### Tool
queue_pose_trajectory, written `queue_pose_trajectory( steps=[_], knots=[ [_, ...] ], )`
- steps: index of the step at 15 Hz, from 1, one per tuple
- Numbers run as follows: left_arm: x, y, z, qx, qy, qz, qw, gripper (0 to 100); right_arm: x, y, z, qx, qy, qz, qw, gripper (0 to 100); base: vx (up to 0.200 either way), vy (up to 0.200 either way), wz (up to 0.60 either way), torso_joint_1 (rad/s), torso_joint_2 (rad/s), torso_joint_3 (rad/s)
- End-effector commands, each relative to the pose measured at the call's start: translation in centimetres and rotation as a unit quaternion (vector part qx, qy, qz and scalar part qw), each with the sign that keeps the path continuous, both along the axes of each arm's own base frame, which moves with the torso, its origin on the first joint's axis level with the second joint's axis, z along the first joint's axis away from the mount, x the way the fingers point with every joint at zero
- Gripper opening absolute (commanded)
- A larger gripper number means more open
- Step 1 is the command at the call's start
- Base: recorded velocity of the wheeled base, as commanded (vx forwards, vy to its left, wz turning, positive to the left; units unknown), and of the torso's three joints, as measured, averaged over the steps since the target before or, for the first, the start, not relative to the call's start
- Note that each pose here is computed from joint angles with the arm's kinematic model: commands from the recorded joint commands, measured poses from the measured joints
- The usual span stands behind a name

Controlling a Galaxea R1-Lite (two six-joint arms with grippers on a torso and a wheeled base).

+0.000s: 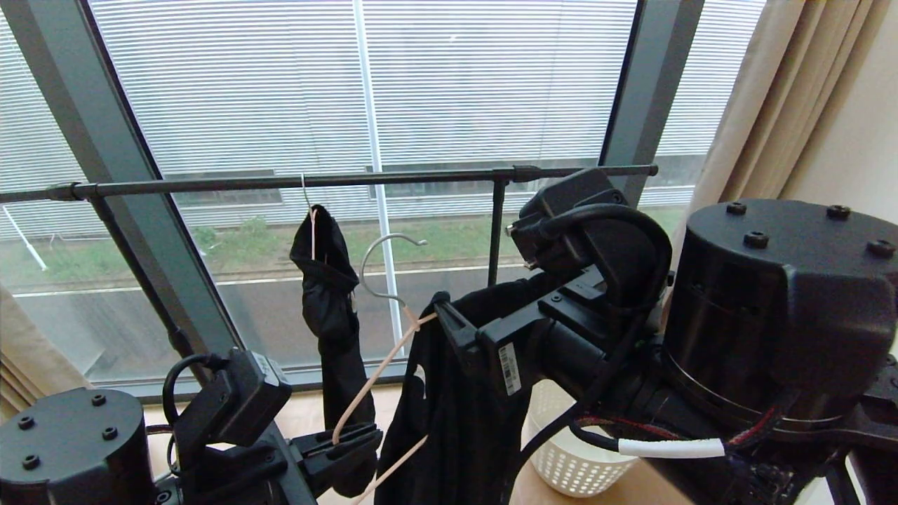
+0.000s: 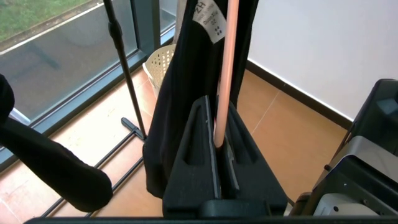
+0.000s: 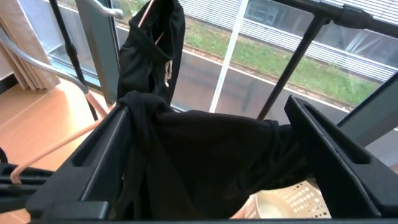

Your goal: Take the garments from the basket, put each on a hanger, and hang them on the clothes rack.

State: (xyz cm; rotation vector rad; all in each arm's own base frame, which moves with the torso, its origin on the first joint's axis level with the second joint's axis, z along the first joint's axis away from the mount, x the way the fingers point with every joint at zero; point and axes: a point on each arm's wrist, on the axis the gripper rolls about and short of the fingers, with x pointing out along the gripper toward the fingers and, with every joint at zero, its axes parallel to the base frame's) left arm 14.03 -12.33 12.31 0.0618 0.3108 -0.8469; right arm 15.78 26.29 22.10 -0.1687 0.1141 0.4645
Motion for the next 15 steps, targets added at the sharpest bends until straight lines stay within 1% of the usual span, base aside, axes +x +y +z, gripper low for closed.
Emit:
queue_pose_trajectory(
  steps=[1, 2, 3, 4, 5, 7, 9, 11, 12, 13, 14, 15],
  knots=[
    [0.0, 0.0, 0.0, 0.0, 0.0, 0.001, 1.0, 0, -0.2, -0.3, -0.3, -0.012, 0.0, 0.002, 0.9999, 100, 0.0, 0.0, 0.0, 0.0, 0.0, 0.0],
    [0.0, 0.0, 0.0, 0.0, 0.0, 0.001, 1.0, 0, -0.2, -0.3, -0.4, -0.013, 0.0, 0.003, 0.9999, 100, 0.0, 0.0, 0.0, 0.0, 0.0, 0.0],
    [0.0, 0.0, 0.1, -0.002, -0.002, 0.001, 1.0, 0, -0.7, -1.1, -1.2, -0.038, 0.003, 0.02, 0.9991, 100, 0.0, 0.0, 0.0, 0.0, 0.0, 0.0],
    [0.0, 0.0, 0.1, -0.002, -0.002, 0.001, 1.0, 0, -1.5, -2.3, -1.6, -0.06, 0.002, 0.074, 0.9954, 100, 0.0, 0.0, 0.0, 0.0, 0.0, 0.0],
    [0.0, 0.0, 0.1, -0.002, -0.002, 0.001, 1.0, 0, -2.4, -3.5, -1.5, -0.075, -0.005, 0.115, 0.9905, 100, 0.0, 0.0, 0.0, 0.0, 0.0, 0.0],
    [0.0, 0.0, 0.0, -0.002, -0.001, 0.001, 1.0, 0, -3.0, -5.0, -2.2, -0.117, -0.017, 0.156, 0.9806, 100, 0.0, 0.0, 0.0, 0.0, 0.0, 0.0],
    [0.1, 0.0, 0.0, -0.001, 0.0, 0.001, 1.0, 0, -2.7, -6.0, -3.1, -0.153, -0.017, 0.164, 0.9744, 100, 0.0, 0.0, 0.0, 0.0, 0.0, 0.0],
    [0.1, 0.1, -0.2, 0.002, 0.002, 0.002, 1.0, 0, -2.0, -7.1, -4.0, -0.194, -0.026, 0.174, 0.965, 100, 0.0, 0.0, 0.0, 0.0, 0.0, 0.0],
    [0.1, 0.1, -0.2, 0.003, 0.003, 0.002, 1.0, 0, -1.4, -7.9, -4.6, -0.221, -0.031, 0.19, 0.9561, 100, 0.0, 0.0, 0.0, 0.0, 0.0, 0.0],
    [0.1, 0.1, -0.2, 0.003, 0.003, 0.002, 1.0, 0, -1.4, -8.0, -4.6, -0.222, -0.031, 0.192, 0.9554, 100, 0.0, 0.0, 0.0, 0.0, 0.0, 0.0],
    [0.1, 0.1, -0.4, 0.005, 0.006, 0.002, 1.0, 0, -0.8, -8.6, -5.0, -0.233, -0.032, 0.205, 0.9501, 100, 0.0, 0.0, 0.0, 0.0, 0.0, 0.0],
    [0.1, 0.0, -0.5, 0.008, 0.008, 0.002, 0.9999, 0, -0.5, -8.9, -5.2, -0.239, -0.032, 0.212, 0.9471, 100, 0.0, 0.0, 0.0, 0.0, 0.0, 0.0]
  ],
)
